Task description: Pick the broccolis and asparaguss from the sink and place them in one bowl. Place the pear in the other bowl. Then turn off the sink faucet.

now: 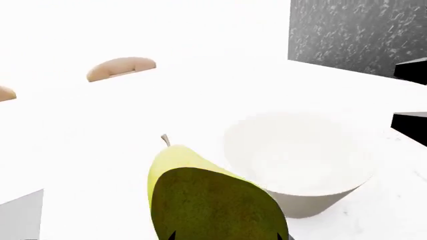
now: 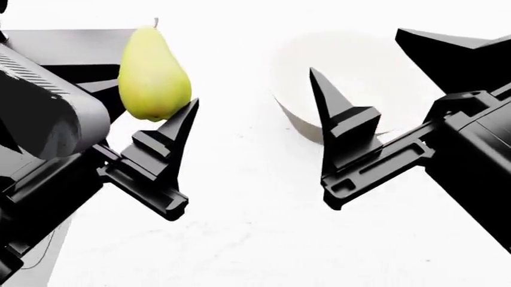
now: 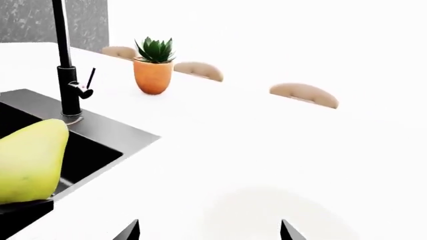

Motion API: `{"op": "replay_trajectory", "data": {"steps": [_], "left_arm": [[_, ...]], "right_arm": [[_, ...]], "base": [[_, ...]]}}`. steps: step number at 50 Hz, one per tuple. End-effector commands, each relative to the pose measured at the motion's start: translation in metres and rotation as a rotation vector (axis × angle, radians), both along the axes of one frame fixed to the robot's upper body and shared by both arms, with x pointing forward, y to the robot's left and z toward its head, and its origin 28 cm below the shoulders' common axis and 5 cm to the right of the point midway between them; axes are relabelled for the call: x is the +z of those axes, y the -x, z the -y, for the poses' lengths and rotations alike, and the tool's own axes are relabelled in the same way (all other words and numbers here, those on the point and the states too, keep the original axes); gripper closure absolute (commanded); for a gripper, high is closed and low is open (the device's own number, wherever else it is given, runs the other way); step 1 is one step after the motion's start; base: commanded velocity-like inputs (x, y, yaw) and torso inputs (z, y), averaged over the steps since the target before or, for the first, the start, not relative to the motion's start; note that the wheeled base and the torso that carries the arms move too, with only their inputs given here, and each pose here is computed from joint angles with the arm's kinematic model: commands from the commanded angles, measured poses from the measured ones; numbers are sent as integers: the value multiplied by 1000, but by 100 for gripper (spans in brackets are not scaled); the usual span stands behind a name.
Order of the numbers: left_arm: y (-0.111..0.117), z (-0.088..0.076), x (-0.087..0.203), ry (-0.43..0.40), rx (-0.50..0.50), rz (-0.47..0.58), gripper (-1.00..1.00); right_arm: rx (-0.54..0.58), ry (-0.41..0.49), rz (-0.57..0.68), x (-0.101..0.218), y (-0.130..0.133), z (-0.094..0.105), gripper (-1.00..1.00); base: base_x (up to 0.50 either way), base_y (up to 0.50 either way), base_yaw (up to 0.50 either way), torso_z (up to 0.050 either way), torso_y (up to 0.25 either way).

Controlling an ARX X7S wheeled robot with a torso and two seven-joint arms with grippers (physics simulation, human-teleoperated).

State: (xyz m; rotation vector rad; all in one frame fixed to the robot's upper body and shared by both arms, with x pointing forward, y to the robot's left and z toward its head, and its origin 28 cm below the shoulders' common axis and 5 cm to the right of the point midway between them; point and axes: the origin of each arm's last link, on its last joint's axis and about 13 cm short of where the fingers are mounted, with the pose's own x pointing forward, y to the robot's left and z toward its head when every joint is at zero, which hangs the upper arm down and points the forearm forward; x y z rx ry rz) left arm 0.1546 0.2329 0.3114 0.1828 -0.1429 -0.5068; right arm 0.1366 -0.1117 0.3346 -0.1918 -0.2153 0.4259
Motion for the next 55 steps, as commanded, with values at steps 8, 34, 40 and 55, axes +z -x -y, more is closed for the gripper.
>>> {"op": "replay_trajectory", "data": {"steps": [8, 34, 40, 55], "left_arm": [[3, 1, 16, 15, 2, 63, 100], [0, 12, 25, 40, -90, 9, 100], [-46, 19, 68, 39, -136, -45, 100], [-87, 28, 80, 17, -158, -207, 100]], "right_arm": [[22, -116, -19, 2, 9, -1, -100], [-78, -136, 6, -2, -2, 19, -100], [-106, -138, 20, -4, 0, 25, -100], [-93, -136, 11, -11, 5, 24, -100]], "base": [[-10, -500, 0, 0, 0], [-4, -182, 0, 0, 0], [0, 0, 0, 0, 0], [0, 0, 0, 0, 0]]}}
